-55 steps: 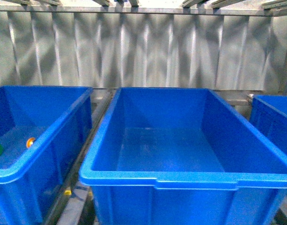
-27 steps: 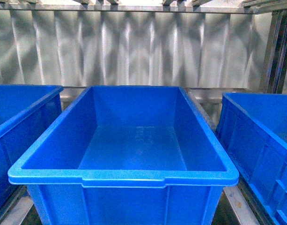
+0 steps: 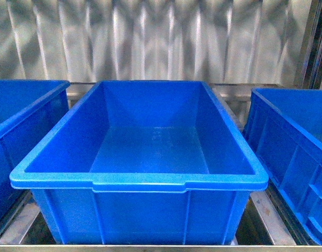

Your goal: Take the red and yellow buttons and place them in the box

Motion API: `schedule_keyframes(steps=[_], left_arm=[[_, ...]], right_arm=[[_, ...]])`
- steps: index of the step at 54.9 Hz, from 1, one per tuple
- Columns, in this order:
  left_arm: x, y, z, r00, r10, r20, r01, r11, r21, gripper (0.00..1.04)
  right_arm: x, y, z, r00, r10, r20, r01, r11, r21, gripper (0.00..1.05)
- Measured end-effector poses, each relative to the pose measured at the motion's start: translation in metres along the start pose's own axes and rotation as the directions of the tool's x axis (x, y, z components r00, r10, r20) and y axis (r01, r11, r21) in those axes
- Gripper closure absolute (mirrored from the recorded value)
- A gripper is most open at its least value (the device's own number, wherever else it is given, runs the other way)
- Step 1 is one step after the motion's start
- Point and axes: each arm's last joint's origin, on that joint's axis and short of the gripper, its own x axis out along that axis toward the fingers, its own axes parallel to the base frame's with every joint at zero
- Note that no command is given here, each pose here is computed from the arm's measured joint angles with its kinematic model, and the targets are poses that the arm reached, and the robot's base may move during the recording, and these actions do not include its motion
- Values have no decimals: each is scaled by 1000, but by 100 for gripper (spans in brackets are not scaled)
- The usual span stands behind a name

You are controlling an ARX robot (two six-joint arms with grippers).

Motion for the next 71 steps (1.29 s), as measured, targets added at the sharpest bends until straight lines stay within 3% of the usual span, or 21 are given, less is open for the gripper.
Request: schedule_keyframes(steps=[15,28,42,47,58,71], left_arm=[[0,0,0,1000,0,0,0,1000,0,8],[0,0,0,1000,0,0,0,1000,0,8],[0,0,0,1000,0,0,0,1000,0,8],[0,0,0,1000,0,0,0,1000,0,8],[0,0,0,1000,0,0,0,1000,0,8],[0,0,0,1000,0,0,0,1000,0,8]], right_arm=[[63,14,-12,983,-6,-185,-8,997,-78,63],[96,21,-31,963,-13,-270,-17,994,-107,62],[96,19,-26,981,-1,-196,-18,995,-97,24],[71,15,-16,994,44,-103,-55,992,-115,6],[-31,-8,4,975,198,106,-184,975,-127,7],[-117,-44,-27,937,302,178,-291,953,-87,7]])
